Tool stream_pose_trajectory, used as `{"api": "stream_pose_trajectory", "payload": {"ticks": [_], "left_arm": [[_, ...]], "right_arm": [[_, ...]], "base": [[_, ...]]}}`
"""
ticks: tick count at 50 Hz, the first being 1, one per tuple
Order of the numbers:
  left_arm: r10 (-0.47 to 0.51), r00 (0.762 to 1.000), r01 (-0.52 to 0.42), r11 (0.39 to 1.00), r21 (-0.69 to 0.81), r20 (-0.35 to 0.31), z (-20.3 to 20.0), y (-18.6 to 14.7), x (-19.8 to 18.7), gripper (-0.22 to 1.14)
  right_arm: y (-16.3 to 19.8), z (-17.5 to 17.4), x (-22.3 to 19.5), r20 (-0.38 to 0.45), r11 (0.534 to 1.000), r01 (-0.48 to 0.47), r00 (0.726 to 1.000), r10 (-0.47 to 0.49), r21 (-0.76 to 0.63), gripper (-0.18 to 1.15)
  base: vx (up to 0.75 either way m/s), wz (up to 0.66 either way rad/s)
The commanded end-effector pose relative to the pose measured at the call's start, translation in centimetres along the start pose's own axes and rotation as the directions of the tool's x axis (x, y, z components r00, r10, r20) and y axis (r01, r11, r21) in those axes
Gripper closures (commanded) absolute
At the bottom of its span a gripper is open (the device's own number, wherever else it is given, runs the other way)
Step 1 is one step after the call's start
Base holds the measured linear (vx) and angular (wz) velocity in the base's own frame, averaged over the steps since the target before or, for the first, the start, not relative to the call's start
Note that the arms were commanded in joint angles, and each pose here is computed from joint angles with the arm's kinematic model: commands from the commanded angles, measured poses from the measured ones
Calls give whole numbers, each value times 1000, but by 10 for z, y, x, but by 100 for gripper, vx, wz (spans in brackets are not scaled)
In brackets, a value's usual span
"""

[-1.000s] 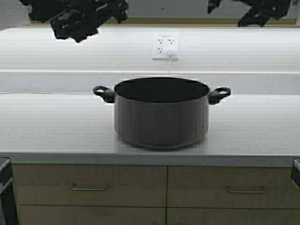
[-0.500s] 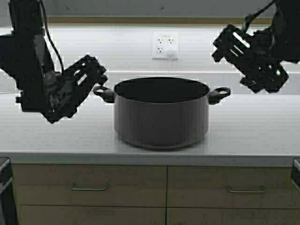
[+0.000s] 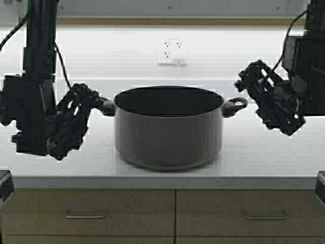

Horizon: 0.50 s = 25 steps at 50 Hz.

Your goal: Open the cabinet, put the pot inside, then close it

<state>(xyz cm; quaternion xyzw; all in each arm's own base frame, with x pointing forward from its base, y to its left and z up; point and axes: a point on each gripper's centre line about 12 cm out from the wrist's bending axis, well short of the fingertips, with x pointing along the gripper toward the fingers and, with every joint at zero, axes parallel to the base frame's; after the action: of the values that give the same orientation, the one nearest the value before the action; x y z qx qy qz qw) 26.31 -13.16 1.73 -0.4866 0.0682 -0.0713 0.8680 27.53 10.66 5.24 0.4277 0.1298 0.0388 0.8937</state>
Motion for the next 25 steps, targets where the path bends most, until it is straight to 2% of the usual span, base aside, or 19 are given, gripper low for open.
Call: {"api": "stream_pose_trajectory", "payload": {"ticks": [1, 8, 18, 25], "left_arm": [[-15, 1000, 15, 1000, -4, 19, 7, -6, -1, -11], [-14, 1000, 14, 1000, -5, 24, 8, -5, 0, -11], [-24, 998, 25, 999, -26, 57, 3, 0, 22, -11], [-25, 996, 30, 998, -51, 88, 6, 12, 48, -10]], "right_arm": [[0, 3, -10, -2, 1000, -5, 1000, 5, -3, -5], [-8, -1, -16, -20, 1000, 10, 1000, -10, -9, -5], [-23, -5, 1, 26, 1000, 8, 1000, -9, 8, -5], [-40, 0, 30, 95, 996, -26, 995, 18, 86, -5]], "base": [[17, 2], [16, 3], [11, 1], [3, 0]]}}
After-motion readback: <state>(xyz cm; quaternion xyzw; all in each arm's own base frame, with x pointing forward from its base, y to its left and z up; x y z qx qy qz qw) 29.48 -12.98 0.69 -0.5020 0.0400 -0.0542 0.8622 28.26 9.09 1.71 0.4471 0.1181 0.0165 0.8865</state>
